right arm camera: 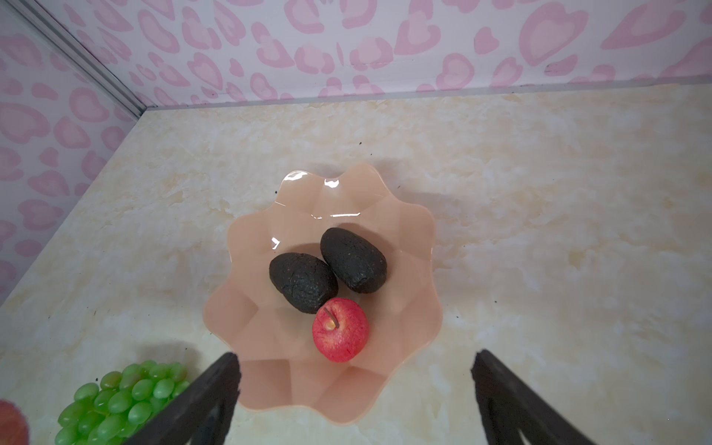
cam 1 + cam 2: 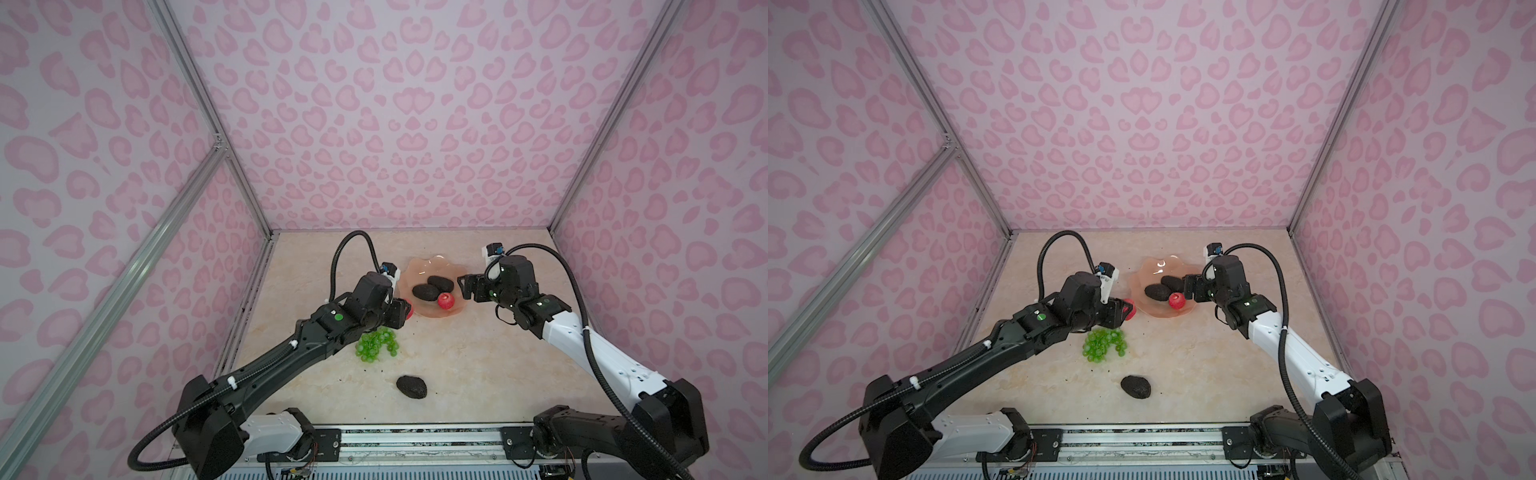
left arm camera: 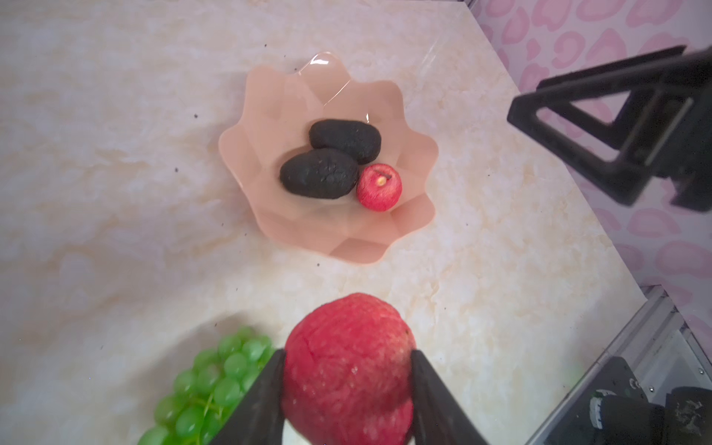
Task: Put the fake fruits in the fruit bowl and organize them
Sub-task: 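Grasp the second red apple with the left gripper and lower it into the bowl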
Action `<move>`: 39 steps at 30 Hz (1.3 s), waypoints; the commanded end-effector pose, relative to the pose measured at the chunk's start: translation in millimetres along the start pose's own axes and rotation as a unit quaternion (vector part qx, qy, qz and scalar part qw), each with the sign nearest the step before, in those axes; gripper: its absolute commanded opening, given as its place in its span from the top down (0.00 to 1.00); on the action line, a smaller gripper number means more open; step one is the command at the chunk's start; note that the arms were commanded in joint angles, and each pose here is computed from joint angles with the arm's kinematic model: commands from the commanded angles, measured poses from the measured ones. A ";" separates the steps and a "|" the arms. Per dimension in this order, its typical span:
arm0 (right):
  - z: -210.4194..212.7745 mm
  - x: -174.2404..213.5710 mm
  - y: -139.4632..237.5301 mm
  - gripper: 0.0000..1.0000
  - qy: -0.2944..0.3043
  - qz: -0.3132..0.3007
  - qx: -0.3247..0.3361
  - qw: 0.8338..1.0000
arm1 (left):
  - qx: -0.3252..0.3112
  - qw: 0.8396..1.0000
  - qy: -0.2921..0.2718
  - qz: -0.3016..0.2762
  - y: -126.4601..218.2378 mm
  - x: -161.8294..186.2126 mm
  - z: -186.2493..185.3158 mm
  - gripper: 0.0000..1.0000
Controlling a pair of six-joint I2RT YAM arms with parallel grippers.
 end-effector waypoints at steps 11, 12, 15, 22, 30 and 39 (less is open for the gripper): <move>-10.4 29.4 23.2 0.06 -0.020 -0.003 0.029 0.999 | 0.058 0.997 -0.032 0.048 -104.1 -21.1 -16.7 0.54; -10.1 31.1 22.8 0.06 -0.021 -0.002 0.027 0.999 | 0.057 0.997 -0.033 0.051 -109.2 -21.0 -16.8 0.54; -9.9 34.6 19.4 0.06 -0.024 0.000 0.023 0.999 | 0.053 0.997 -0.033 0.055 -122.0 -22.5 -16.7 0.55; -8.6 37.9 12.2 0.06 -0.025 0.014 0.016 0.999 | 0.041 0.997 -0.022 0.065 -150.0 -25.9 -11.4 0.55; -8.7 39.6 9.6 0.06 -0.022 0.020 0.016 0.999 | 0.026 0.996 -0.007 0.090 -171.9 -17.6 -1.3 0.54; -10.0 38.1 8.4 0.06 -0.017 0.025 0.023 0.999 | 0.037 0.995 -0.004 0.096 -175.5 -18.0 -3.6 0.39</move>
Point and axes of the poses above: each gripper's point midway between its finger pads, its own y axis back along the fingers, its own z axis along the line the jaws close on, x = y × z, the point moved 7 cm from there along y, back along the fingers, and after that the axes turned 7 degrees about y, right-handed, at the moved point
